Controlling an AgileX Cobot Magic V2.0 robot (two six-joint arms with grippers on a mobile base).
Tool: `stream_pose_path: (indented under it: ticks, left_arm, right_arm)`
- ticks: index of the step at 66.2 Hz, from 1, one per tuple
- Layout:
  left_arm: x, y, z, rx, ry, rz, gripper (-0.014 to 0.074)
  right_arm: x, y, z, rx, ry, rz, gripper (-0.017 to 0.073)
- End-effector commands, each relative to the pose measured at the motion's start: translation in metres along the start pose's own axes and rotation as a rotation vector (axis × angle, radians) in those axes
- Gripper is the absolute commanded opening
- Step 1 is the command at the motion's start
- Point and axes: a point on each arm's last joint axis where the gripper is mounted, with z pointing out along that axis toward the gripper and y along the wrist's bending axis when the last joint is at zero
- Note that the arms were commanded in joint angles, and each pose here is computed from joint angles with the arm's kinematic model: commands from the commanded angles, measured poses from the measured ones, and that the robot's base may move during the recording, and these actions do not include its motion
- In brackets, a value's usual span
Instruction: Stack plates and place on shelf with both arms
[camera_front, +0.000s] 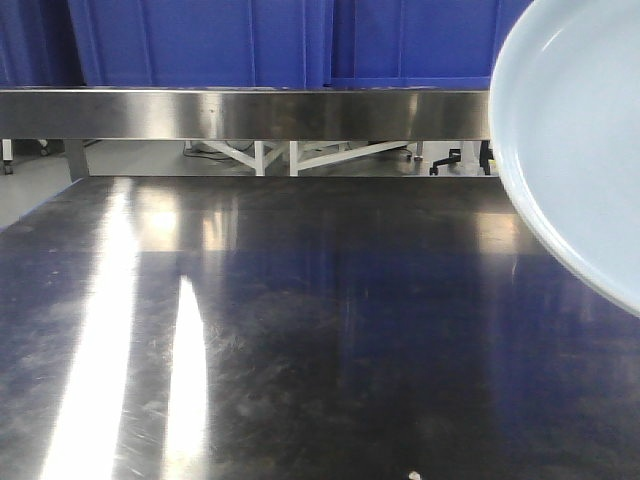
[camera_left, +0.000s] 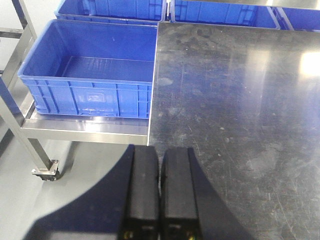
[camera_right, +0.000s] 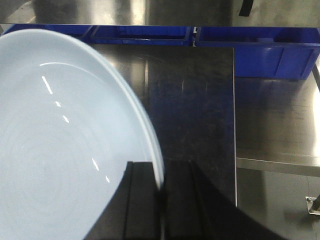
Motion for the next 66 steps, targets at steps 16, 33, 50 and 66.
stream_pose_path:
  ticks: [16, 33, 50, 66]
  left_arm:
    - [-0.0162, -0.0024, -0.0036, 0.022, -0.104, -0.012, 0.0088]
    - [-0.0162, -0.0024, -0.0036, 0.022, -0.104, -0.012, 0.0088]
    - [-0.0162, -0.0024, -0.0036, 0.022, -0.104, -0.012, 0.0088]
    - [-0.0162, -0.0024, -0.0036, 0.022, -0.104, -0.012, 0.0088]
  right_arm:
    - [-0.017, 0.0012, -0.0046, -0.002, -0.12, 0.008, 0.005]
    - [-0.017, 0.0012, -0.0046, -0.002, -0.12, 0.008, 0.005]
    - [-0.017, 0.0012, -0.0046, -0.002, -0.12, 0.008, 0.005]
    - [-0.017, 0.0012, -0.0046, -0.002, -0.12, 0.008, 0.005]
